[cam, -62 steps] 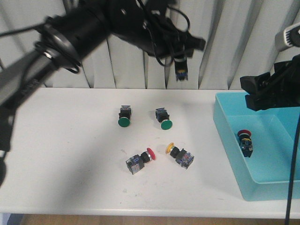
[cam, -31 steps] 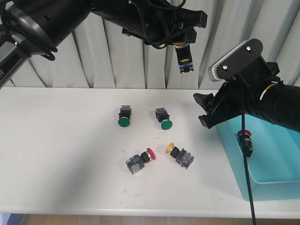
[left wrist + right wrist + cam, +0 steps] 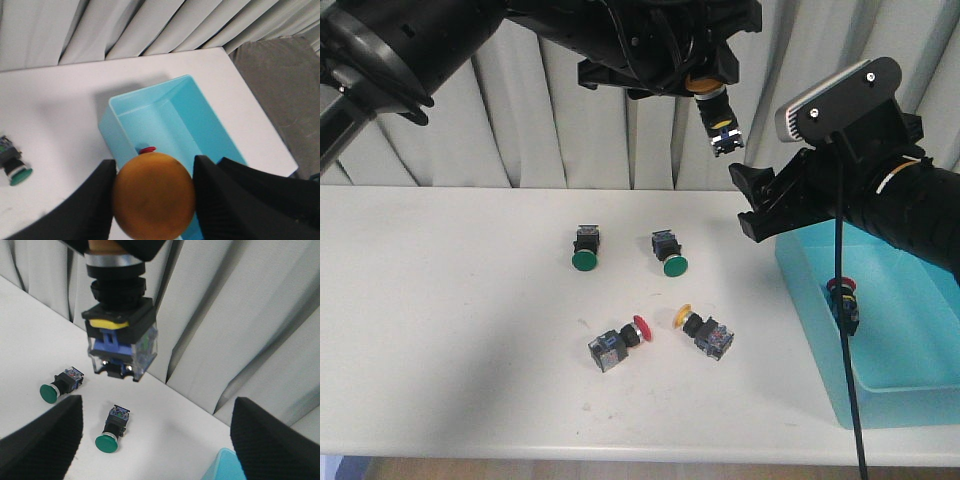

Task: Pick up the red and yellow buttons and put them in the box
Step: 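Grasp the yellow button with the right gripper and open the left gripper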

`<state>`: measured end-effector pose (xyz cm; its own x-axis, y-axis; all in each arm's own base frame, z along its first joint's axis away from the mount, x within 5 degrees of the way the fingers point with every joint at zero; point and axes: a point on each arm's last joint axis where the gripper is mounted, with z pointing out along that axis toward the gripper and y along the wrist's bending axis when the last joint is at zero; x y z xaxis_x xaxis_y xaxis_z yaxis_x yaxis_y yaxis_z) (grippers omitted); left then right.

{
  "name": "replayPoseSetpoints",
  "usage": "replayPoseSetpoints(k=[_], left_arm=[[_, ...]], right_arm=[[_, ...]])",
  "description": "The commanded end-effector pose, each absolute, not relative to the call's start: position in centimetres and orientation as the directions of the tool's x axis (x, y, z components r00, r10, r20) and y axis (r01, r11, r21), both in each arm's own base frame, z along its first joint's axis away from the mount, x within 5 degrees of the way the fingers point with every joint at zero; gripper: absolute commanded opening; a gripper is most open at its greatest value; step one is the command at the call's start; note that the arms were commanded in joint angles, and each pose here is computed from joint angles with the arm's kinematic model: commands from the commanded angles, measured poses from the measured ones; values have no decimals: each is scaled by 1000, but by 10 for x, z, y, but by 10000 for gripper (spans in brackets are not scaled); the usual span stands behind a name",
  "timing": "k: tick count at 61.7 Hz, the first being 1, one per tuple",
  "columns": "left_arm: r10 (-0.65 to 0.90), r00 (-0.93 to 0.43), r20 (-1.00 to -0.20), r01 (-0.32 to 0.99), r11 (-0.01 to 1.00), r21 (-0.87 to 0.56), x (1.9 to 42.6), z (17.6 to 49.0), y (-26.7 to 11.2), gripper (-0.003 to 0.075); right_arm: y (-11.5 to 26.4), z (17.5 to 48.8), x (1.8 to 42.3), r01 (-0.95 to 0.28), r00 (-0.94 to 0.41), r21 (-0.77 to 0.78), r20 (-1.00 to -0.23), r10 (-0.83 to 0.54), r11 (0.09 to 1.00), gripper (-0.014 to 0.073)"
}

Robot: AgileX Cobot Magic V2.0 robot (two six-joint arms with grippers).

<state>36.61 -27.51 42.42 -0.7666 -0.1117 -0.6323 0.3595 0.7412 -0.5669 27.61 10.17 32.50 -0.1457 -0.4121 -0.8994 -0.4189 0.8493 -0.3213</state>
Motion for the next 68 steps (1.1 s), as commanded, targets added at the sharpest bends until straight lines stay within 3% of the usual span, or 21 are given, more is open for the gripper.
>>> replayPoseSetpoints(k=[1,2,3,20,28,33,46,59,68], left_arm=[[-244,-725,-645,386,631,-673,348,468,-269,29],[-247,-729,-639,384,625,-680,348,468,-269,29],[-259,-788,-558,369,528,-765,341,472,-276,35],[-218,-821,-528,354,532,-769,337,468,-276,42],[-211,-833,-511,349,518,-781,335,468,-277,44],[-210,-838,-504,346,509,-788,335,469,-278,46],[-200,-835,-512,354,517,-780,335,468,-278,46],[-110,-768,-631,483,548,-684,335,467,-277,46],[-89,-770,-632,492,547,-677,333,466,-278,46]], right_arm=[[100,348,275,-365,-35,-343,-924,-381,865,594],[100,349,275,-364,-33,-343,-924,-381,866,594],[100,351,276,-351,-13,-344,-928,-372,871,594],[99,354,276,-332,8,-327,-939,-344,885,589],[99,357,277,-316,18,-281,-957,-291,906,530],[99,357,277,-317,16,-276,-958,-286,908,419],[99,357,277,-317,11,-262,-962,-273,911,-15],[99,357,277,-318,8,-261,-962,-272,911,-7],[99,357,277,-318,8,-261,-962,-272,911,-4]])
